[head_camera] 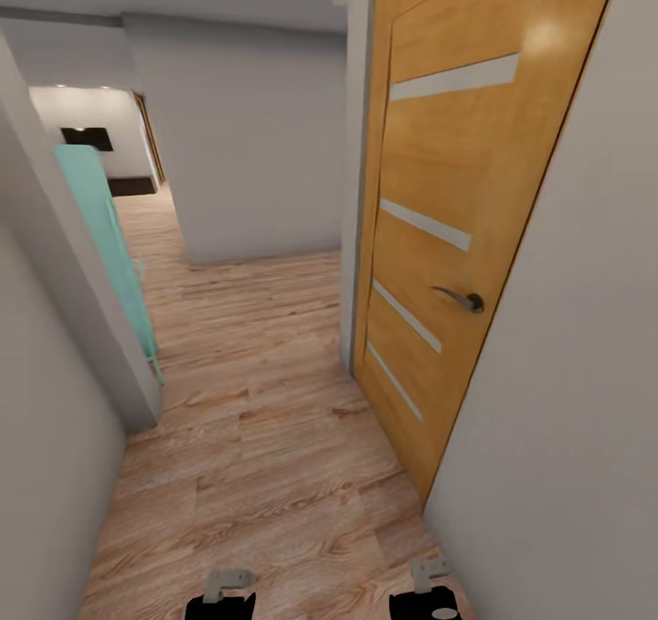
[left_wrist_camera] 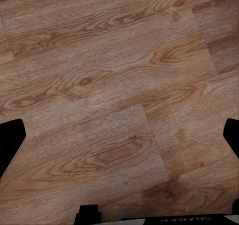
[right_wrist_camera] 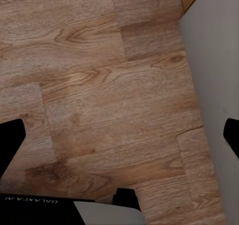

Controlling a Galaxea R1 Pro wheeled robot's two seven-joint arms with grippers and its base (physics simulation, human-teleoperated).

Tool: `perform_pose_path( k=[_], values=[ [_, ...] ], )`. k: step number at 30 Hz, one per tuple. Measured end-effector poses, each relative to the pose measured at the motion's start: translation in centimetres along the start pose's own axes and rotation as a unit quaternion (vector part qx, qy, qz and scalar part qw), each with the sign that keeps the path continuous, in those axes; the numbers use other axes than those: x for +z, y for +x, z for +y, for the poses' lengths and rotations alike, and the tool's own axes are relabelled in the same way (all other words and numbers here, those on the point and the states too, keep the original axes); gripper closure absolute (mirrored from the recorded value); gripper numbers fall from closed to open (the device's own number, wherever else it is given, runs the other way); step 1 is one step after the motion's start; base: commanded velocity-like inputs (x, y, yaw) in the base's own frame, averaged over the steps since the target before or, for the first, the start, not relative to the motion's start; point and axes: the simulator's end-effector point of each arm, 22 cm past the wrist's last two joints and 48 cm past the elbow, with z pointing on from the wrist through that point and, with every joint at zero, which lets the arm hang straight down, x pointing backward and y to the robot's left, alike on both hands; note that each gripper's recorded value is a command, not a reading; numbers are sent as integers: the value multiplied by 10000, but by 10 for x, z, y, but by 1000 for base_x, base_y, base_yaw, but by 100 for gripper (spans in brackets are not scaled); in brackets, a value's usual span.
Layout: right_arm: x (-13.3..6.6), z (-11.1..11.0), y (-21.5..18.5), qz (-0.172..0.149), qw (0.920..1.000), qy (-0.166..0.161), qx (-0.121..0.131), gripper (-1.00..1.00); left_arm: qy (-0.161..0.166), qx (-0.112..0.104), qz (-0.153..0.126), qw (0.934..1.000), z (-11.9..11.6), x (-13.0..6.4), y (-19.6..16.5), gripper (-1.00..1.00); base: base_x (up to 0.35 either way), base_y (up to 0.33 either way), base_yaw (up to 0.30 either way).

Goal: Move the two storage containers from the living room to the garage. In the garage, place one container on the floor and stack the other container on top of it (either order is fine).

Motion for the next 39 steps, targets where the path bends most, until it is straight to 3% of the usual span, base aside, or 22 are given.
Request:
perform_pose_path(
  k=[8,23,39],
  values=[
    [0,0,0,2,10000,-3,-6,-100,-1,0,-1,10000,0,0,0,-100,343,0,55],
    [2,0,5,54,10000,-2,12,-100,-12,-3,5,10000,1,1,4,-100,343,0,216],
    [2,-1,6,56,10000,-2,14,-100,-9,14,16,10000,1,2,5,-100,342,0,21]
  ],
)
